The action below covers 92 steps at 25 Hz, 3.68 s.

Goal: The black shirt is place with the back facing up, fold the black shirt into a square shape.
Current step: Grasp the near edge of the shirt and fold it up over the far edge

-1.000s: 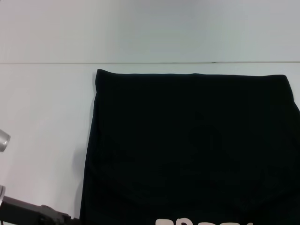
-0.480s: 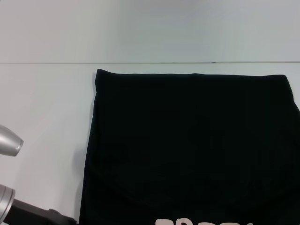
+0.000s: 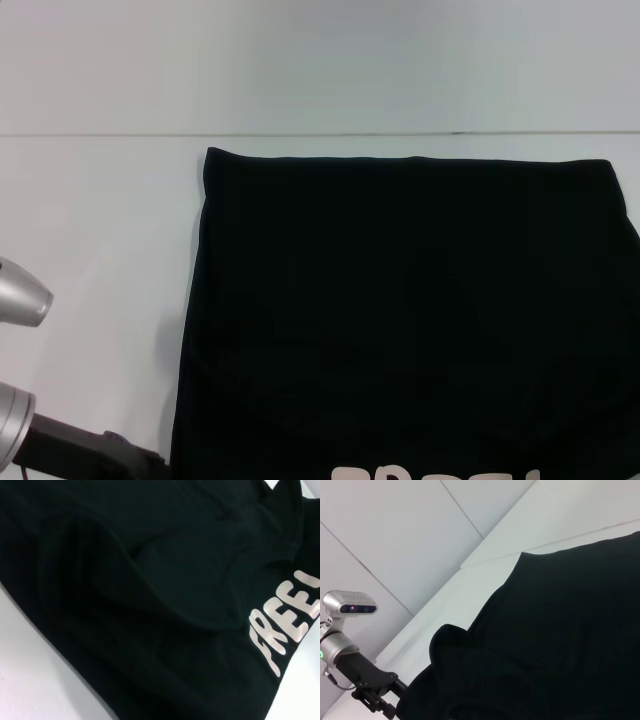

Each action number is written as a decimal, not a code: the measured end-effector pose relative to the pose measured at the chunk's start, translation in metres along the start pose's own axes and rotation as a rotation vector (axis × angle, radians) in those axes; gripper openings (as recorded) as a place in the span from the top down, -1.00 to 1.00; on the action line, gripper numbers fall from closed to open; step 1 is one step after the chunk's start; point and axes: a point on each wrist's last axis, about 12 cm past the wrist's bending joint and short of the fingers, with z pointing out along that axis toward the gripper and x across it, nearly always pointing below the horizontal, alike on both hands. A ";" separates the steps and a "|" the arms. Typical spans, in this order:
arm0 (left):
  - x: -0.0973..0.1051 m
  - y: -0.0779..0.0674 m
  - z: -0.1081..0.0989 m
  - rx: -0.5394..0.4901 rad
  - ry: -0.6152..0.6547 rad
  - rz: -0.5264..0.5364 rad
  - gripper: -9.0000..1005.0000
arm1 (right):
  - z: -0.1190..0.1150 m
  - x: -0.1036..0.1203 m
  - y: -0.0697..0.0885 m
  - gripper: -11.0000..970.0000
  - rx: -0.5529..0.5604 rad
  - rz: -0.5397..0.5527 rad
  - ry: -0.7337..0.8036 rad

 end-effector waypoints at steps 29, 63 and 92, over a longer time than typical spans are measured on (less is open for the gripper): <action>-0.001 -0.003 -0.010 0.044 0.014 0.014 0.97 | 0.002 -0.003 0.000 0.85 -0.009 -0.006 0.003; -0.120 0.010 -0.043 -0.128 -0.143 0.078 0.97 | 0.033 -0.105 -0.031 0.85 0.126 -0.070 -0.105; -0.195 0.040 -0.027 -0.696 -0.354 0.147 0.97 | 0.175 -0.183 -0.060 0.86 0.529 -0.144 -0.106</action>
